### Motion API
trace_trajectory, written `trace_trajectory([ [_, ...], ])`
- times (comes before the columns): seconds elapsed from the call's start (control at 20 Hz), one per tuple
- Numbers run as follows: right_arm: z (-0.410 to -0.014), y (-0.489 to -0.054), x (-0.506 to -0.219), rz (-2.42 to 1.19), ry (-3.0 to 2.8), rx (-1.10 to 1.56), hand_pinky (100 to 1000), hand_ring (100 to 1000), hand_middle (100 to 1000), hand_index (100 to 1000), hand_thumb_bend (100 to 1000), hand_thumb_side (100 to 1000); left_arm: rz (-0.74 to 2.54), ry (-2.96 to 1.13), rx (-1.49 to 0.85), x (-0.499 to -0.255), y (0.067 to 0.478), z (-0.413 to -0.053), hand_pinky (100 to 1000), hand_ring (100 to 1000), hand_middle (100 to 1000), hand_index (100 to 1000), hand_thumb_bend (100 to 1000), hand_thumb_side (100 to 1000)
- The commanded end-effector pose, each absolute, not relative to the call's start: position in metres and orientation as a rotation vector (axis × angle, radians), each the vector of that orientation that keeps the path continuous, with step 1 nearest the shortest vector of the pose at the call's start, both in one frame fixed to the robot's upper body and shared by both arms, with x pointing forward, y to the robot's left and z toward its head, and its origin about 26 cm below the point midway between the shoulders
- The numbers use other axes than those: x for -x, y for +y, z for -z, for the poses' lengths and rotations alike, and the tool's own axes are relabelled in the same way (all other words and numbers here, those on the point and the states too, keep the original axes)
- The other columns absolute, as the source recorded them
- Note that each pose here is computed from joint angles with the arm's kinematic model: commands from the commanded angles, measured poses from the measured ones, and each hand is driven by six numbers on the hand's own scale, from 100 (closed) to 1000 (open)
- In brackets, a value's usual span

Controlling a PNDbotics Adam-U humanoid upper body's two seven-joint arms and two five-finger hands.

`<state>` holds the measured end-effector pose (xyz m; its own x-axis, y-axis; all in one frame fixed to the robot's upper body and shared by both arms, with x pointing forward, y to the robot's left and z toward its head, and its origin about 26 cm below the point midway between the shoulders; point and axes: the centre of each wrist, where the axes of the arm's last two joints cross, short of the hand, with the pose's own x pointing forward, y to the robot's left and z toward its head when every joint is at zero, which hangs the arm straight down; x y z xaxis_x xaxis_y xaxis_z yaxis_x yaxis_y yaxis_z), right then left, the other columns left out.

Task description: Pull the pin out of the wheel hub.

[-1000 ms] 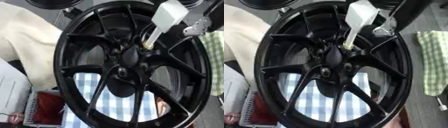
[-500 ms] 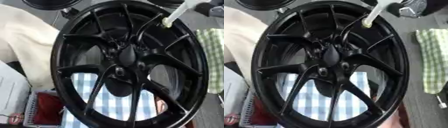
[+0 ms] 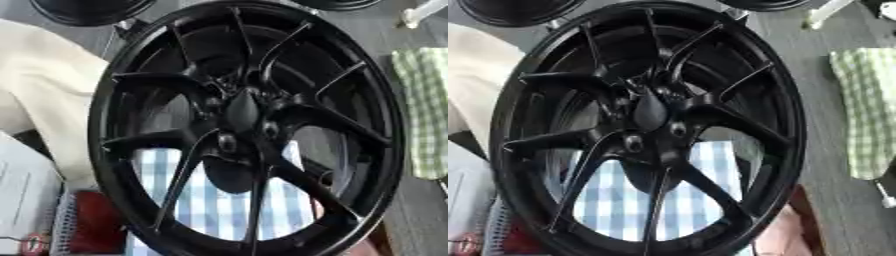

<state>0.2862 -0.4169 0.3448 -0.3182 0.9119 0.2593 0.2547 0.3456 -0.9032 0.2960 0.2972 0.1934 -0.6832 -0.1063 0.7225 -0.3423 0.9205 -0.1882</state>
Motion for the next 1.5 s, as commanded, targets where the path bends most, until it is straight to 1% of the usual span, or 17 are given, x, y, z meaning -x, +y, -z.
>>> trace_trajectory([
  [0.05,-0.343,-0.435,-0.281,-0.887,-1.771,1.151,812,692,457,501,100,100,-0.388,-2.343,-0.353,-0.292,0.303,-0.202,815,758,615,785,238,697],
  [0.4,-0.297,-0.459,-0.278,-0.754,-1.623,1.229,813,703,469,515,100,100,-0.396,-2.34,-0.363,-0.292,0.304,-0.2,815,758,615,785,239,696],
  [0.5,-0.286,-0.465,-0.276,-0.724,-1.575,1.248,820,728,511,557,100,100,-0.397,-2.339,-0.363,-0.292,0.303,-0.2,814,758,615,785,240,695],
  [0.55,-0.282,-0.468,-0.276,-0.711,-1.55,1.257,828,747,555,605,109,100,-0.396,-2.34,-0.363,-0.292,0.303,-0.201,814,758,615,785,240,694],
  [0.6,-0.277,-0.471,-0.275,-0.699,-1.524,1.267,836,758,583,633,130,100,-0.395,-2.341,-0.363,-0.292,0.303,-0.201,814,758,615,785,240,694],
  [0.65,-0.273,-0.473,-0.274,-0.691,-1.499,1.274,854,791,670,707,179,100,-0.395,-2.342,-0.363,-0.292,0.303,-0.201,814,758,615,785,241,693],
  [0.75,-0.267,-0.478,-0.273,-0.671,-1.452,1.287,874,840,772,795,220,100,-0.397,-2.342,-0.364,-0.292,0.304,-0.201,814,758,615,785,241,694],
  [0.85,-0.263,-0.484,-0.272,-0.635,-1.417,1.302,888,874,820,833,241,100,-0.399,-2.339,-0.366,-0.291,0.304,-0.2,814,758,615,785,242,694],
  [0.95,-0.259,-0.488,-0.27,-0.603,-1.398,1.322,894,894,853,853,243,112,-0.398,-2.339,-0.366,-0.291,0.304,-0.201,814,758,615,785,243,694],
  [1.0,-0.258,-0.489,-0.27,-0.589,-1.396,1.333,896,897,857,855,240,123,-0.398,-2.339,-0.366,-0.291,0.304,-0.201,814,758,615,785,244,694],
  [1.3,-0.255,-0.492,-0.268,-0.538,-1.385,1.373,894,895,856,854,268,122,-0.397,-2.337,-0.366,-0.291,0.304,-0.2,814,759,615,785,245,695],
  [1.5,-0.255,-0.49,-0.268,-0.519,-1.404,1.37,887,877,829,833,226,106,-0.397,-2.338,-0.364,-0.292,0.303,-0.201,814,759,615,785,246,695],
])
